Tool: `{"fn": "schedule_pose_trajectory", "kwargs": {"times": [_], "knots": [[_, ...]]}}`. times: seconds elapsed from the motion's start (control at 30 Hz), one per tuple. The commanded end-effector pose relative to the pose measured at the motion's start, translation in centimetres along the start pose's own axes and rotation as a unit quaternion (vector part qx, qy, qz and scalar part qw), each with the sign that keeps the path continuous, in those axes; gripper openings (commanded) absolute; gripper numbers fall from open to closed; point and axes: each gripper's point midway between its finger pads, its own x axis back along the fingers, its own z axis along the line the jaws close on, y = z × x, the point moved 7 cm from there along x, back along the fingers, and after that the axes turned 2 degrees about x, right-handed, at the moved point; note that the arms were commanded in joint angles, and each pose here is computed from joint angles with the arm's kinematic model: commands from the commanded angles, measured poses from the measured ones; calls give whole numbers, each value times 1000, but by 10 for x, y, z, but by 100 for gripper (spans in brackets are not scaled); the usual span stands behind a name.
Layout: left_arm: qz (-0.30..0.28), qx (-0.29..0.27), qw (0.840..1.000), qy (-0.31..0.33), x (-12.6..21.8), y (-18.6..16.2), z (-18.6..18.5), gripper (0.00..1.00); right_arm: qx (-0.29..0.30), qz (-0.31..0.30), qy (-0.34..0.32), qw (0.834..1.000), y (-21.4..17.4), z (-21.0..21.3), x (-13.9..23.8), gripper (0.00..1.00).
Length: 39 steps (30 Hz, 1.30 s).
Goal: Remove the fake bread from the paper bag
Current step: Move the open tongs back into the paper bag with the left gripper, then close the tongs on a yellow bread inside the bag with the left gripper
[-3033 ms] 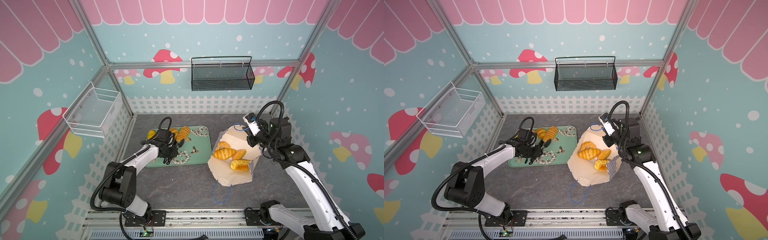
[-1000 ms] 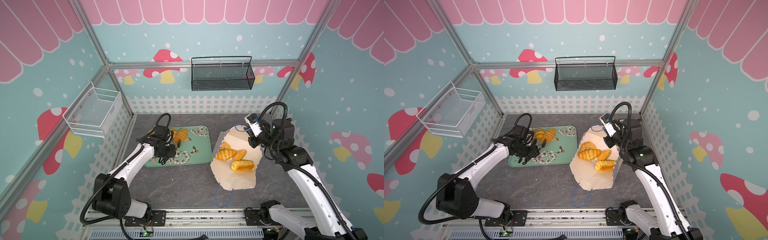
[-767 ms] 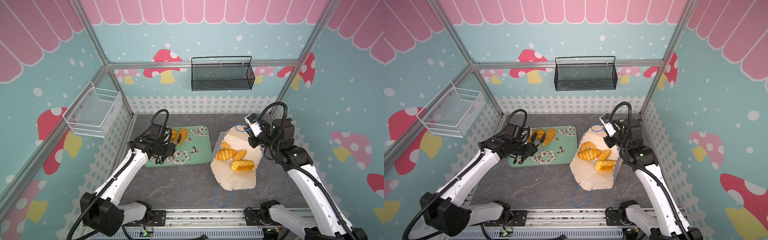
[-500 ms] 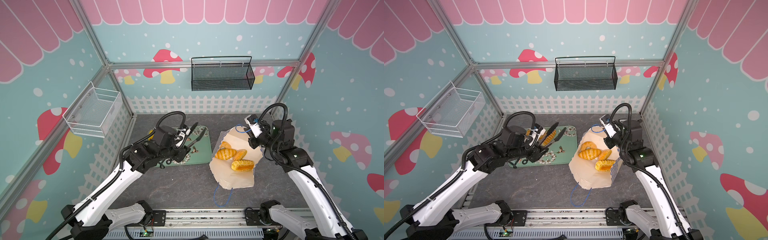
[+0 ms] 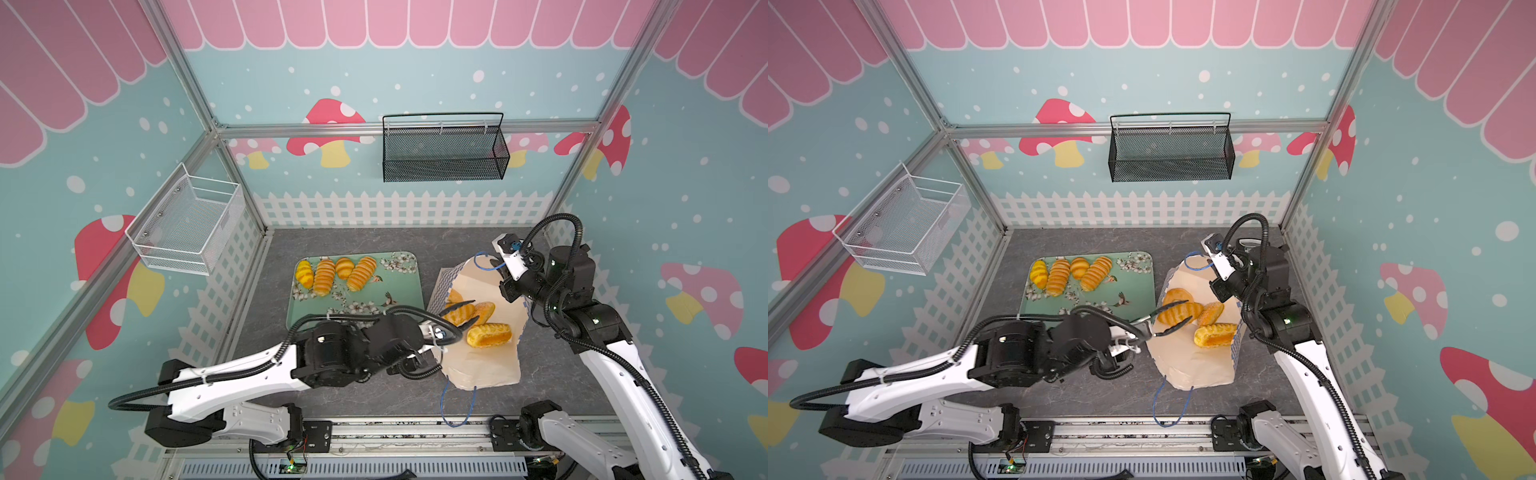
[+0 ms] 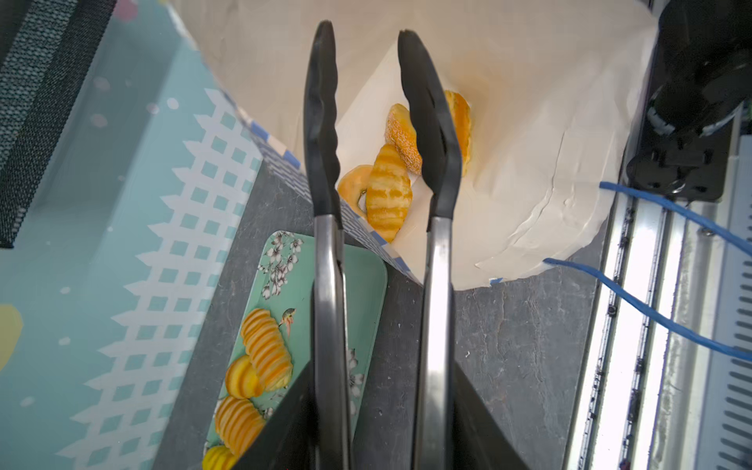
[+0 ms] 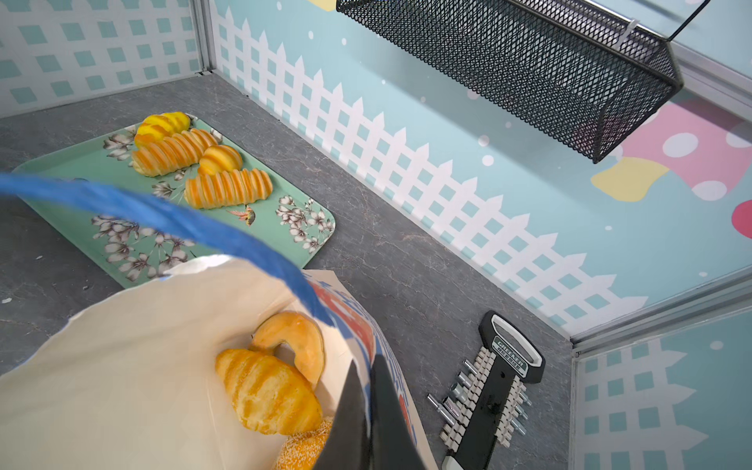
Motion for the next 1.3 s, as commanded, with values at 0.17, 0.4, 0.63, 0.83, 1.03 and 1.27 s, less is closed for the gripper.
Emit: {"fn": "schedule_pose_trajectory", "kwargs": {"times": [0.17, 0.4, 0.63, 0.83, 1.03, 1.27], "knots": [[114, -75, 991, 15, -53, 23, -19, 44, 16, -36, -2, 999, 11, 0, 5, 0], [155, -29, 987, -31, -97, 27, -23, 49, 21, -43, 13, 999, 12, 3, 5, 0], [181, 42, 981, -59, -127, 26, -21, 51, 23, -48, 17, 998, 13, 4, 6, 0], [196, 85, 972, -99, -140, 27, -26, 52, 24, -50, 15, 998, 15, 4, 8, 0], [221, 112, 965, -87, -155, 17, -22, 52, 20, -50, 21, 998, 14, 5, 7, 0], [229, 152, 955, -108, -167, 17, -22, 52, 17, -50, 24, 998, 15, 5, 6, 0]]}}
